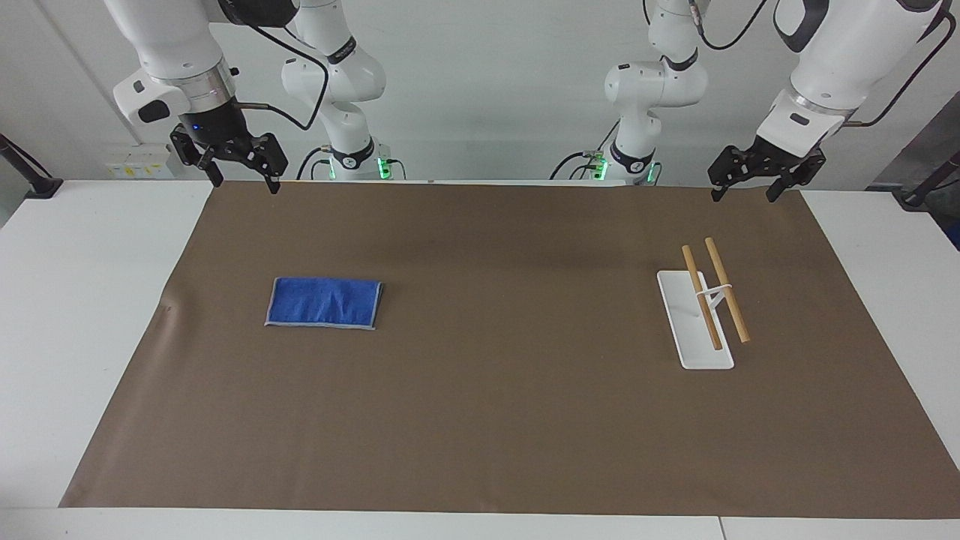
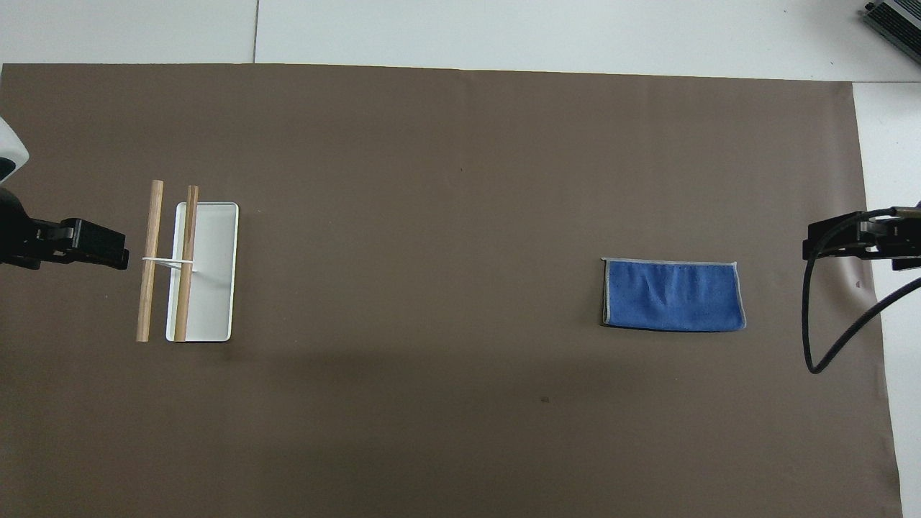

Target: Right arm passes towel to left arm to hang

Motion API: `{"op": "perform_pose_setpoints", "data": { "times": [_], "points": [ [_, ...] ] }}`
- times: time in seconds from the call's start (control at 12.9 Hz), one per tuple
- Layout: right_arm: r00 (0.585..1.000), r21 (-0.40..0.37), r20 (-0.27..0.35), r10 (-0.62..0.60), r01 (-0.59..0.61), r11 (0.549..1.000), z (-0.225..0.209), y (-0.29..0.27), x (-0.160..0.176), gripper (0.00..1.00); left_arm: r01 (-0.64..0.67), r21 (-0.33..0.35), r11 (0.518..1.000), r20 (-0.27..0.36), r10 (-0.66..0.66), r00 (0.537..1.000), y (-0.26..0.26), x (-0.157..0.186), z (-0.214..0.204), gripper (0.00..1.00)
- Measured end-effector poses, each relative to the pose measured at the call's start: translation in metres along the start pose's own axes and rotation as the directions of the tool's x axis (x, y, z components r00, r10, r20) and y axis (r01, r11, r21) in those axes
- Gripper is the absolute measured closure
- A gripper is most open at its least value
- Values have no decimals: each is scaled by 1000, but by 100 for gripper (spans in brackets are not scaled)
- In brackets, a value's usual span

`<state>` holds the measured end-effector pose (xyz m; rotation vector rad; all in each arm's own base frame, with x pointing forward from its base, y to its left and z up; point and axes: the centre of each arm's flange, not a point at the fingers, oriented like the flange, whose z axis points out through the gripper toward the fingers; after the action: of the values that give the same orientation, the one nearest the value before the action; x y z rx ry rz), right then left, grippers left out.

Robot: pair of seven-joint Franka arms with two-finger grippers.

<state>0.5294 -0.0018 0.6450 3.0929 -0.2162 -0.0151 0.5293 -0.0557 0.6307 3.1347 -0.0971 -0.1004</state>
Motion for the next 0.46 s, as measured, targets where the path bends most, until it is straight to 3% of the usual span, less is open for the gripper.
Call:
{"op": "perform_pose_setpoints", "data": {
  "times": [0.46],
  "points": [
    [1000, -1, 4, -17, 17, 1000, 19, -2, -8, 0, 0, 0, 1000, 0, 0, 1000, 0, 0, 0, 0]
  ]
}}
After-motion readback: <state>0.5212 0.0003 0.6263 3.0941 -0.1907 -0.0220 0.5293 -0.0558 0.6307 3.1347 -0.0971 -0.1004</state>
